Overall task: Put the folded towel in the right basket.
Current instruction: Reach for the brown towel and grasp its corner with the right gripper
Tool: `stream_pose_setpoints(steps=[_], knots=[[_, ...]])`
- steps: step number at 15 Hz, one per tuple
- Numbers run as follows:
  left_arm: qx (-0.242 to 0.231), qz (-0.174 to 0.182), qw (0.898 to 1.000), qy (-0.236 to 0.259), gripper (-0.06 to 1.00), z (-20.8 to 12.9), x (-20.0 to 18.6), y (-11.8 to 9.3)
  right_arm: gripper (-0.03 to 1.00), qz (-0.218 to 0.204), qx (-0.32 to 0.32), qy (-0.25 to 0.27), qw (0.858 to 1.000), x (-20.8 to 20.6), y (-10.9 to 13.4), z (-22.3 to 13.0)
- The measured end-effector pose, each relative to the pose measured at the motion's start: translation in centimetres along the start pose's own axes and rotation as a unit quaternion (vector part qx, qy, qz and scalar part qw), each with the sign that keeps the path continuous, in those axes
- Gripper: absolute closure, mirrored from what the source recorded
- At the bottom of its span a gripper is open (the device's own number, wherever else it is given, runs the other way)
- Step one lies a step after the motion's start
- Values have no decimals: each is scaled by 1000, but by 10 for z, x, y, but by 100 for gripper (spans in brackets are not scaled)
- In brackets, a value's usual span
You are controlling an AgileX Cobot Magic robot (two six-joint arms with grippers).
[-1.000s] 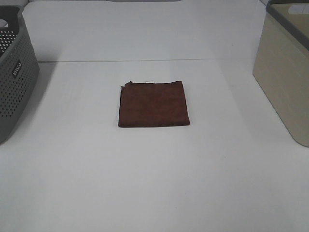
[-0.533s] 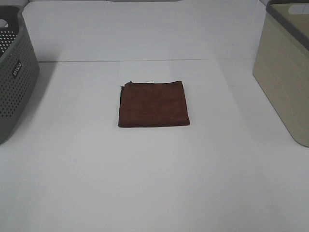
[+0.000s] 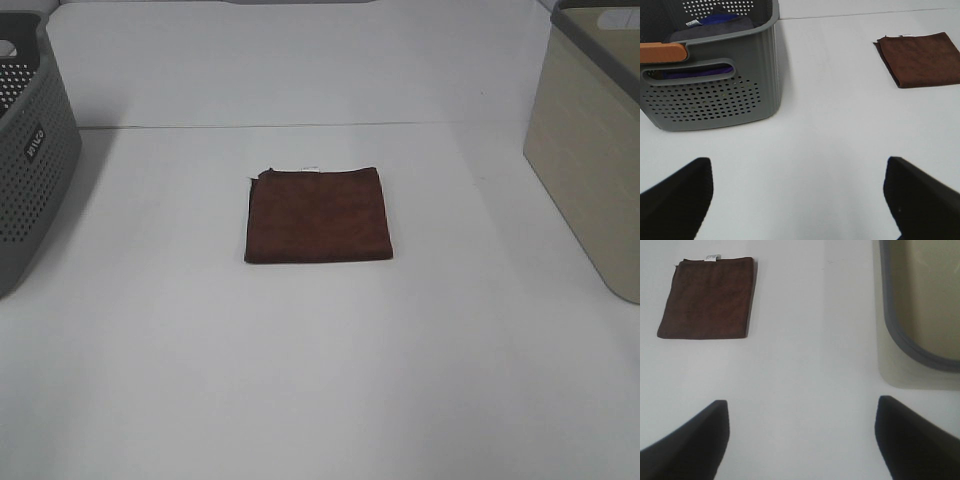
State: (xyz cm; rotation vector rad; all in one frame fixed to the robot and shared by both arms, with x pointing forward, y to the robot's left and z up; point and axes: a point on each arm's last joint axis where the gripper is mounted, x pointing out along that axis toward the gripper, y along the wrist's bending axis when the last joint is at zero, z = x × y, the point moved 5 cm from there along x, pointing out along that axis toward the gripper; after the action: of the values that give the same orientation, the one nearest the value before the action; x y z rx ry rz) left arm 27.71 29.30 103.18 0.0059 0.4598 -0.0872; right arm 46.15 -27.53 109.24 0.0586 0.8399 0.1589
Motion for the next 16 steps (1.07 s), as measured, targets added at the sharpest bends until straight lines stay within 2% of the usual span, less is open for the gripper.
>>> stream_pose_setpoints(steps=[3,5,9,12,16], knots=[[0,0,1000,0,7,0,0,0,21,54,0,28,998,36,9,32],[0,0,1000,0,7,0,0,0,21,86,-25,50,995,60,22,41],[0,0,1000,0,7,0,0,0,21,145,-96,118,978,119,81,41],[0,0,1000,0,7,0,0,0,21,162,-113,165,966,170,109,34],[0,0,1000,0,7,0,0,0,21,175,-81,216,957,240,118,26]])
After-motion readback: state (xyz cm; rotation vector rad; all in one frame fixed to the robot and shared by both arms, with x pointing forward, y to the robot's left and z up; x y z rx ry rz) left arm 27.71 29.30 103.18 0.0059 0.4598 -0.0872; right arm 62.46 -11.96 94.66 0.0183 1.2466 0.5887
